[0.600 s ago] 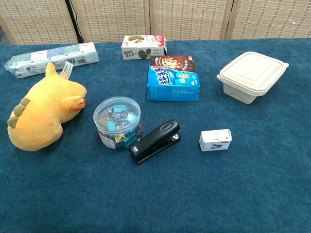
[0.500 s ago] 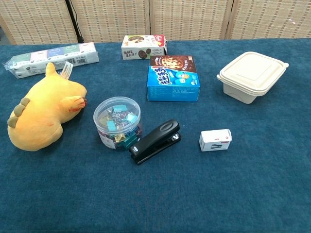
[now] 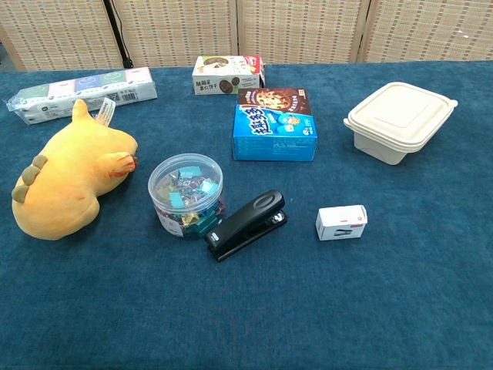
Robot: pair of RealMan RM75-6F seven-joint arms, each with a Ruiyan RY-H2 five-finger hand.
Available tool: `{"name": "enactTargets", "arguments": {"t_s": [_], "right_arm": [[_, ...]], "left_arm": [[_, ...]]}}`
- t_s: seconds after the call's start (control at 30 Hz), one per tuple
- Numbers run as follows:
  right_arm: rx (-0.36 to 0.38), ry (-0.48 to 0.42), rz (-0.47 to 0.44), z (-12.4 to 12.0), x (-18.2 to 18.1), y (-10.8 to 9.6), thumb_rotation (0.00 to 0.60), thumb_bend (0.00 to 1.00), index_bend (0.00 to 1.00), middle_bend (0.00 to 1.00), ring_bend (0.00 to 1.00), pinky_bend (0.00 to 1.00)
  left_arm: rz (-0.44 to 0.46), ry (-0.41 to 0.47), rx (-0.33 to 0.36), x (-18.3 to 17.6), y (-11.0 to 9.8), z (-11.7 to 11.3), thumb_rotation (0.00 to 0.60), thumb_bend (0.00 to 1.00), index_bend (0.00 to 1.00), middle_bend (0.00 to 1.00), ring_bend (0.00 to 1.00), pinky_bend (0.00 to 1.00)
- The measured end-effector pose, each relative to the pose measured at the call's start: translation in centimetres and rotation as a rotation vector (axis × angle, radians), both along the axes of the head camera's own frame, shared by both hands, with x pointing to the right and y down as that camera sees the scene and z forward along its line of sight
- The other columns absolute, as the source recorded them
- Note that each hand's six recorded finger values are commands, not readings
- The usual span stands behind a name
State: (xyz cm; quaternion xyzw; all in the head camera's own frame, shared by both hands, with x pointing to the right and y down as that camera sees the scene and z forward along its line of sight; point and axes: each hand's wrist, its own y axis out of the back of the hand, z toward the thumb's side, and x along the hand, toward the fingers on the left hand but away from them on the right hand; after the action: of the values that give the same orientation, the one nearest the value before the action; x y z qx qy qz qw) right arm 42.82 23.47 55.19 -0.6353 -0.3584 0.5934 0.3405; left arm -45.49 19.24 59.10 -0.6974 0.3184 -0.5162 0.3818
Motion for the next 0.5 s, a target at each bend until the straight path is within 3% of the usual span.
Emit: {"name": "enactTargets", "arguments": {"t_s": [0.1,0.27,0.37,0.43,0.5], "right_arm": [[-0.003,0.035,-0.013,0.5,-0.1,0.1,0.600,0.00,0.03,0.00,0.00,0.00],[-0.023,0.083,-0.016,1.9,-0.4,0.2,0.600,0.00,0.03,0.00,0.00,0.00],[-0.026,0.110,-0.002,2.4,-0.1,0.1,0.600,0.00,0.03,0.00,0.00,0.00],[-0.026,0.128,0.007,2.7,0.2,0.0,0.600,0.00,0.03,0.00,0.00,0.00],[-0.024,0.149,0.019,3.0,0.5,-0.2,0.600,0.00,0.03,0.00,0.00,0.00]], "left_arm": [[0.067,0.024,0.004,0.3,-0.6,0.6,0.587,0.00,0.00,0.00,0.00,0.00],[0.226,0.064,0.033,0.8,-1.8,1.8,0.474,0.00,0.00,0.00,0.00,0.00],[0.332,0.090,0.069,1.0,-2.6,2.2,0.303,0.00,0.00,0.00,0.00,0.00],[0.402,0.123,0.100,1.5,-3.0,2.3,0.145,0.00,0.00,0.00,0.00,0.00],[0.458,0.165,0.115,2.2,-3.2,2.4,0.082,0.00,0.00,0.00,0.00,0.00]]}}
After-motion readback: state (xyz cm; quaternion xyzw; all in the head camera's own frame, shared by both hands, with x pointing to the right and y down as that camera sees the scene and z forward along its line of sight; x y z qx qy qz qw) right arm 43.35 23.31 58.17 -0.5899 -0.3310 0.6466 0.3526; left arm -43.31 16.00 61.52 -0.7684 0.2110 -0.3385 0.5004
